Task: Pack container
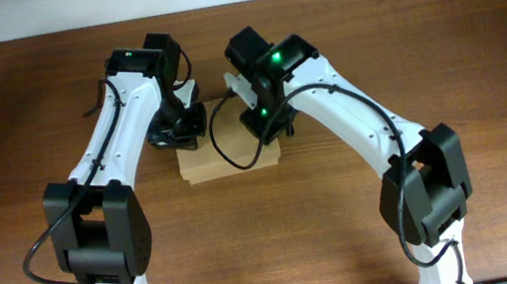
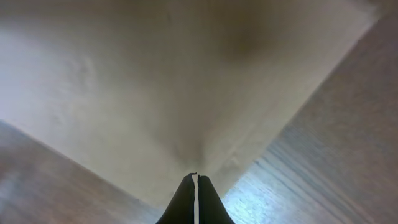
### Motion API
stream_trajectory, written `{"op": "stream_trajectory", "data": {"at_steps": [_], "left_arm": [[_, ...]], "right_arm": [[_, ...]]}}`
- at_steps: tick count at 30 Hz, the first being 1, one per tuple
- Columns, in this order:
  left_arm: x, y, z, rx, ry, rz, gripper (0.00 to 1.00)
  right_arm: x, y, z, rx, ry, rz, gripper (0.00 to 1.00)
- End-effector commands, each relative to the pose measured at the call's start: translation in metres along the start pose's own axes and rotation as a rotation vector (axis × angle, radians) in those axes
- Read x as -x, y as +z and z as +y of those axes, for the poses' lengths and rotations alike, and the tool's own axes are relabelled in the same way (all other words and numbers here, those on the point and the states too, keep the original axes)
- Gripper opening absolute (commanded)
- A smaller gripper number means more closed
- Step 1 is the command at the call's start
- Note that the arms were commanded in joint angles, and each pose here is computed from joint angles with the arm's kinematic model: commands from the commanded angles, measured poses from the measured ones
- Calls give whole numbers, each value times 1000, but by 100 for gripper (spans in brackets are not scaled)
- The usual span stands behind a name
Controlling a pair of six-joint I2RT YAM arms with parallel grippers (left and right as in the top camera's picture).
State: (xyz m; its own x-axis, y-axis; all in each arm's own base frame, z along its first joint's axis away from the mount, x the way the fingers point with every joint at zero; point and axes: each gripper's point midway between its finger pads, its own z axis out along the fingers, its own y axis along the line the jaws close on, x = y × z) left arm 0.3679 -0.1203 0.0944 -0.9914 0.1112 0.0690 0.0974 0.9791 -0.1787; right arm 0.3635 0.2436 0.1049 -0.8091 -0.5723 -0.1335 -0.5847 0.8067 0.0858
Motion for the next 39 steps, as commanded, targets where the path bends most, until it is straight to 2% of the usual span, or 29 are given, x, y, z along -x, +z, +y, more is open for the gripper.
{"op": "stream_trajectory", "data": {"at_steps": [1,8,14,18,24,30,34,35,36,37,38,39], "left_arm": [[-7,31,5,6,-6,75,2],[-6,28,5,6,-7,75,2],[12,-16,8,0,-22,-7,2],[41,-73,14,20,-26,-180,2],[70,-195,32,87,-45,-542,3],[60,-305,35,98,-52,-869,10],[40,-361,33,105,-49,-1042,15],[35,-374,33,118,-52,-1087,18],[30,-386,33,129,-56,-1127,27],[26,-395,34,139,-60,-1155,44],[22,-403,33,140,-59,-1182,93],[19,-407,32,139,-58,-1197,100]], "right_arm": [[-9,13,1,7,15,27,4],[9,-13,-3,-21,9,-58,4],[43,-93,-28,-141,33,-256,4],[59,-161,-51,-204,81,-417,4],[58,-261,-88,-239,243,-655,4],[36,-353,-116,-305,318,-891,4],[18,-410,-112,-337,319,-1054,5],[13,-424,-108,-341,314,-1100,15],[9,-436,-105,-346,310,-1138,32],[6,-446,-103,-349,307,-1169,60],[2,-454,-100,-352,304,-1194,99],[-2,-461,-98,-354,301,-1214,99]]}}
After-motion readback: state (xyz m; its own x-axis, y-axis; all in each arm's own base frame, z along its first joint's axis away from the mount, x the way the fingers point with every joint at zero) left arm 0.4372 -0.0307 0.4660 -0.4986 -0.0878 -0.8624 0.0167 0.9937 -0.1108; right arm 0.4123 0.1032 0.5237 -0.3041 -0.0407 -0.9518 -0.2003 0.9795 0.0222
